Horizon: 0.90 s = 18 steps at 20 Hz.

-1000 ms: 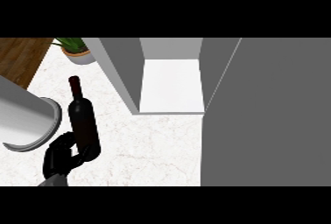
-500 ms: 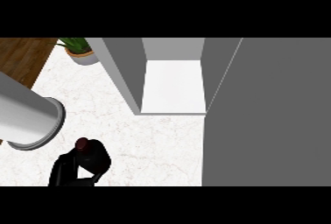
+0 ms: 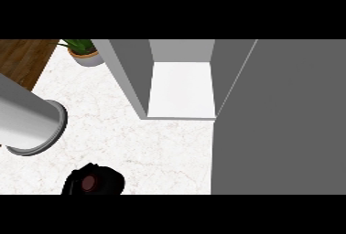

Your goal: Pick up the wine, place it into the cabinet and close the cabinet

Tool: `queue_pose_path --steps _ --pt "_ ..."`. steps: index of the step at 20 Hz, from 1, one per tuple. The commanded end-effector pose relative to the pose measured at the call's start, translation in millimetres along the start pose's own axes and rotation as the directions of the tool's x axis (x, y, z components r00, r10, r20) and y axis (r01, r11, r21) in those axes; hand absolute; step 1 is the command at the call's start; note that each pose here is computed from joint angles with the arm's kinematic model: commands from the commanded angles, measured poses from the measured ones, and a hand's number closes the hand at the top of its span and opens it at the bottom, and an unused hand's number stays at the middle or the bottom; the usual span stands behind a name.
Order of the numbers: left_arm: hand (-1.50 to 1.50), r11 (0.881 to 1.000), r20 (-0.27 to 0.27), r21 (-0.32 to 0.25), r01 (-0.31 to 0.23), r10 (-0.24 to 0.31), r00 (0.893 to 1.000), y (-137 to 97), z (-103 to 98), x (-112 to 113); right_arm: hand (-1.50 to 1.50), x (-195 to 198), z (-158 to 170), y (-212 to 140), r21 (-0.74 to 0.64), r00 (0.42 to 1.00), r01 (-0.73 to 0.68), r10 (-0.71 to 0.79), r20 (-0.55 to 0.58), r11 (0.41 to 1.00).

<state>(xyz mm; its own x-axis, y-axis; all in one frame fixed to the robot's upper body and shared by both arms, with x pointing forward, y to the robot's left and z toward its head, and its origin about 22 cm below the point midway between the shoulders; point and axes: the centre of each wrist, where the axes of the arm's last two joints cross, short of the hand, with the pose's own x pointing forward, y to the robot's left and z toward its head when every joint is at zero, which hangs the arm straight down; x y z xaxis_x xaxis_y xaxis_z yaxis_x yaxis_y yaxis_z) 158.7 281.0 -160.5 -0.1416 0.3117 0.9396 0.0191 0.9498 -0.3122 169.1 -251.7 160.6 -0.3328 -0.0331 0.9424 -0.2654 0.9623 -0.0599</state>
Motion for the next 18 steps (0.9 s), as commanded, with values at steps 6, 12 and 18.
queue_pose_path --steps 6,12,18 --pt "1.5 0.994 0.074 -0.072 -0.086 0.091 0.993 -60 17 45 -1.5 -6 -2 11 0.016 1.0 0.0 0.0 -0.014 1.0" --pt "1.5 0.987 0.083 -0.115 -0.116 0.126 0.989 -96 -20 98 -1.5 3 -8 -10 0.01 1.0 0.021 -0.021 -0.004 1.0" --pt "1.5 0.992 0.135 -0.084 -0.092 0.102 0.985 -140 -52 133 -1.5 -17 3 8 0.019 1.0 0.008 -0.008 -0.017 1.0"
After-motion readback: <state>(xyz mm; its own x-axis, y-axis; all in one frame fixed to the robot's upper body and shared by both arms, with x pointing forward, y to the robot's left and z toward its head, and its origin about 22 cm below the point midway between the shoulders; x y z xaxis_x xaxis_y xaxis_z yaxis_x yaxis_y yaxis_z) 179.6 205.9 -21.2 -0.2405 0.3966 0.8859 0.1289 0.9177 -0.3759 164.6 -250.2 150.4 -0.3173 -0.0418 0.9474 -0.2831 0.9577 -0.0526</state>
